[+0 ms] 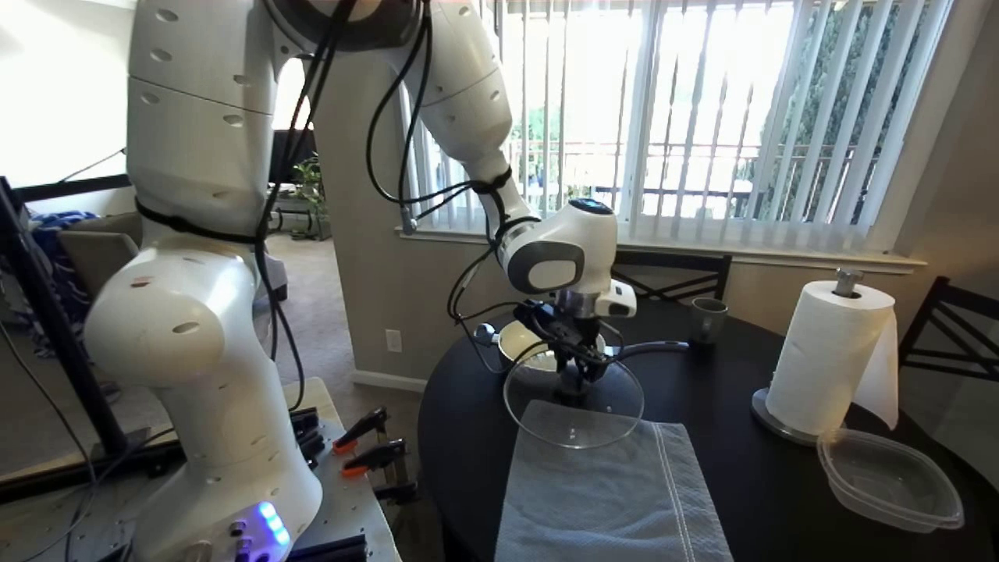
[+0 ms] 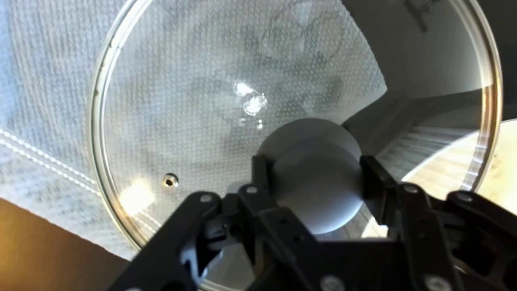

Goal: Take the lid off the pot

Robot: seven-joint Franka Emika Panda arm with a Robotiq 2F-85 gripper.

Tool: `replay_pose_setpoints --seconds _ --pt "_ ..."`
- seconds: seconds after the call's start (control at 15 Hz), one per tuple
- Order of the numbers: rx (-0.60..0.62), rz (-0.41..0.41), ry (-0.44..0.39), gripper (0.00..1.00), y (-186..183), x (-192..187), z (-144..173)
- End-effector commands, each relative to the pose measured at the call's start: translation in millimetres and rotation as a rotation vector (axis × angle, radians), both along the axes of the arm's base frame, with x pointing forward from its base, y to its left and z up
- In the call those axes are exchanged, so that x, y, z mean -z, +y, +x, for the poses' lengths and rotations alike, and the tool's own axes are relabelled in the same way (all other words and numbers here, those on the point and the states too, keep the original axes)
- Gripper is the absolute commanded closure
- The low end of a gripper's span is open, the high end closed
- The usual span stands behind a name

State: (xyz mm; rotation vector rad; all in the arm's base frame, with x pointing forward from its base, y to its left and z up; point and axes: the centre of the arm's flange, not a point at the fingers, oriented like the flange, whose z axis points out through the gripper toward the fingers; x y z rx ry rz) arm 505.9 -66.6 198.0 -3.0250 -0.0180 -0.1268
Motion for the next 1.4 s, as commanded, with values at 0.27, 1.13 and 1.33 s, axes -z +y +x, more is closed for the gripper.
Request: replay_pose_setpoints --seconds 0.27,1.13,1.33 --pt "0.213 0.034 0.032 0.67 -34 9 -32" --pt "0.461 -0.161 0.097 0.67 -33 46 -33" --pt "0.453 -0.161 0.114 0.15 -21 52 -30"
